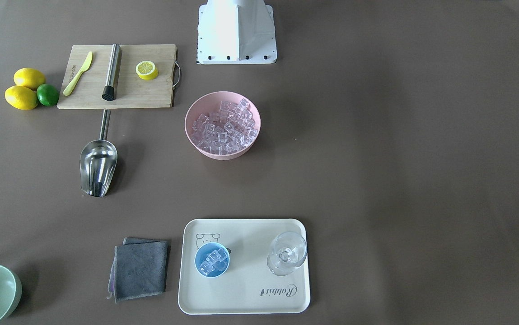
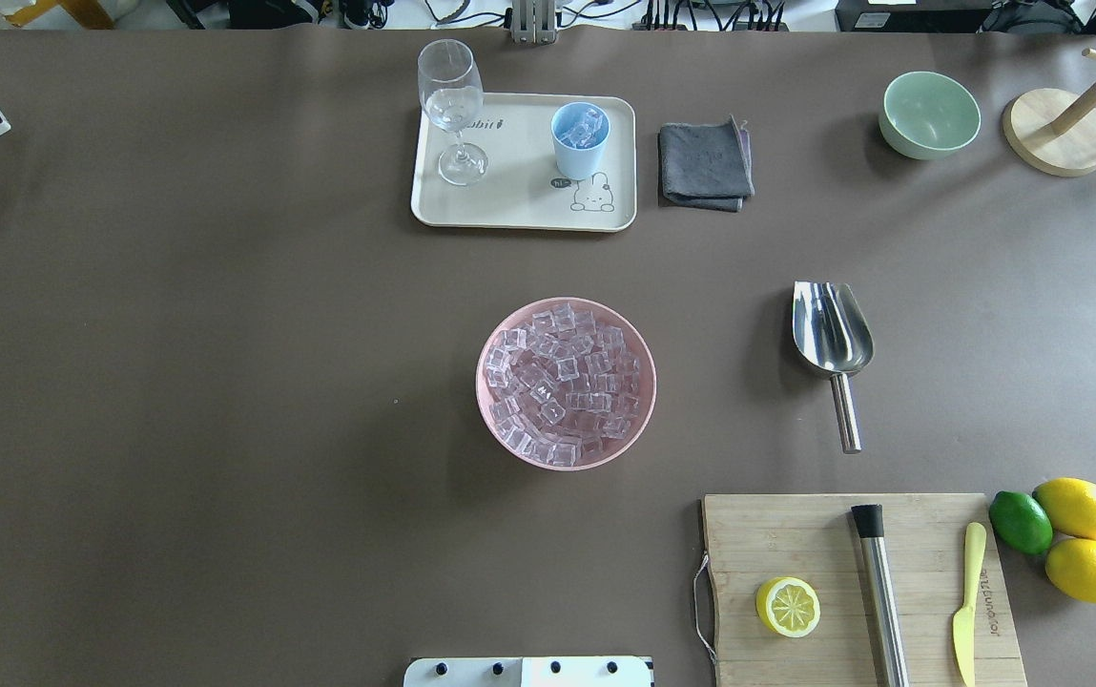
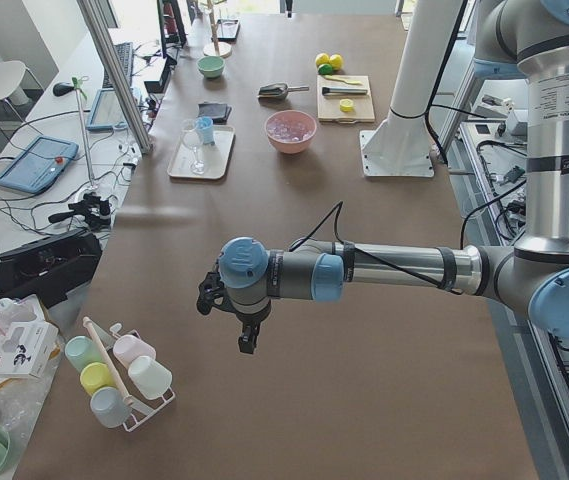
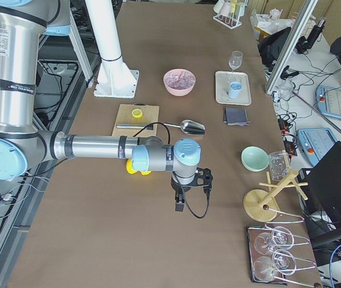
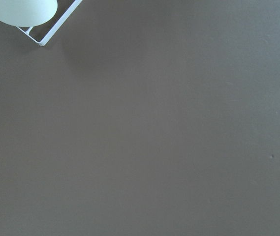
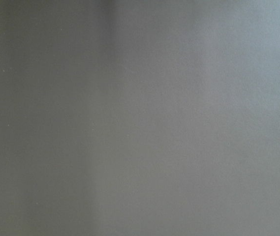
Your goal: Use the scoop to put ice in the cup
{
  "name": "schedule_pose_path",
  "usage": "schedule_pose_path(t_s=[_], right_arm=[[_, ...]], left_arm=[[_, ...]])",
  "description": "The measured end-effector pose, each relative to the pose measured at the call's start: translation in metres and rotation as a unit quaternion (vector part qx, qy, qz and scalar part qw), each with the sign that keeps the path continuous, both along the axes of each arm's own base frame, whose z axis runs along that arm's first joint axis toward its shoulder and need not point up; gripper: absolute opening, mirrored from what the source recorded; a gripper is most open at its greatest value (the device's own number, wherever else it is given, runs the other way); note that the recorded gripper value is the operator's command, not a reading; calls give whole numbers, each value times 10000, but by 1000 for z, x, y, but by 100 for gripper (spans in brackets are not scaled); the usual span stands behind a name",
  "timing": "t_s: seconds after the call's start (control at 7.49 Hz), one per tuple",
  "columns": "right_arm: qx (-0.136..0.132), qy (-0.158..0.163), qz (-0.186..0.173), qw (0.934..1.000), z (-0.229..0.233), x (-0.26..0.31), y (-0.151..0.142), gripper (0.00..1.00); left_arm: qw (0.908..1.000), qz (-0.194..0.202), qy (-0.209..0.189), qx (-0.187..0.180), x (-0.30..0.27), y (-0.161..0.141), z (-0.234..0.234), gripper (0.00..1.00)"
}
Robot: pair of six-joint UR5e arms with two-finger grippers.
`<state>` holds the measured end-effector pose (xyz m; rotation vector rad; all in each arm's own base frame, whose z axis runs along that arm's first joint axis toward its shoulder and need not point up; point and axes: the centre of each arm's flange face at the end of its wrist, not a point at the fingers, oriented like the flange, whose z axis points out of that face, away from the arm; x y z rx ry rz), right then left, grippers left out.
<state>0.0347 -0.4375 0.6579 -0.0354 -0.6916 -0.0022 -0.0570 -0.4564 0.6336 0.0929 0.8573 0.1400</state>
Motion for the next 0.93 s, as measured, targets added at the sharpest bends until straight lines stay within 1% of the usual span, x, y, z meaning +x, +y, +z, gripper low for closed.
schedule_pose_path(t_s=[0.27,0.4,0.93], right_arm=[[-12,-1,23,10000,1,1,0,99],[-11,-5,36,10000,0,1,-1,99],[-85,-81,40,9999,6,1,1,99]], left_arm=[[9994,-26,348,-12,1,1,-2,99],[9991,-47,414,-4,-1,1,-3,99],[9992,-91,401,-16,-5,2,-1,99]])
